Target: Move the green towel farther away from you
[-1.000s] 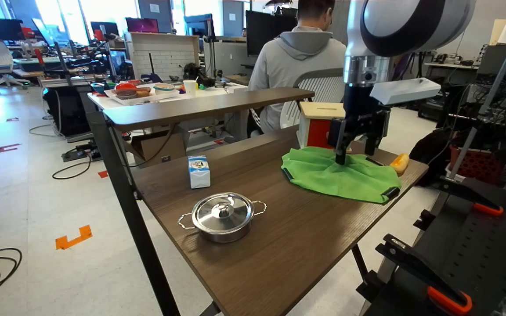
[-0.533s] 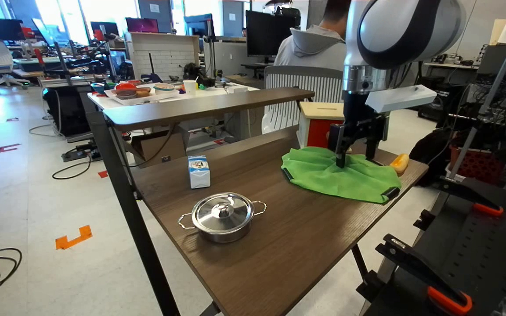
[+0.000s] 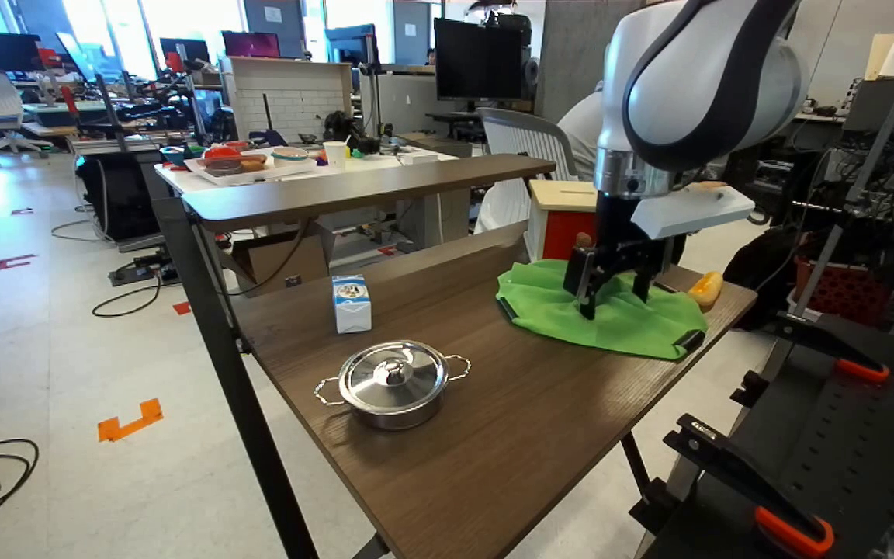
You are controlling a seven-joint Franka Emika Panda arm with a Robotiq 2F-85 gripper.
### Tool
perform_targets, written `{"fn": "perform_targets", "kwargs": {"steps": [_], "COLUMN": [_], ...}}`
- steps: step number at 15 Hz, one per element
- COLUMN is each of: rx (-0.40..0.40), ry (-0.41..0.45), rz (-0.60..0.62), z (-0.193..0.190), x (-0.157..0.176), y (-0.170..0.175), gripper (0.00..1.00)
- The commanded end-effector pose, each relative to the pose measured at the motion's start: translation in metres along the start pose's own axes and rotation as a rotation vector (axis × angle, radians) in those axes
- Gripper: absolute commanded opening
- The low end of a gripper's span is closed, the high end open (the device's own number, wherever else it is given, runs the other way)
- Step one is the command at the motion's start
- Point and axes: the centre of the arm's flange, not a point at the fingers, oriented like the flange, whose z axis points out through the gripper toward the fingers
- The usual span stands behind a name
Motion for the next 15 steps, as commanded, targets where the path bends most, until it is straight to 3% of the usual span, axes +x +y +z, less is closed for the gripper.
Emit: {"fn": "perform_targets", "kwargs": {"steps": [1, 15], "rx": [0.006, 0.021], "ry": [0.041, 0.120], "rz": [-0.004, -0.054], "z": [0.016, 0.025], "x": [0.005, 0.051], "y": [-0.019, -0.131], "gripper": [1.00, 1.00]}}
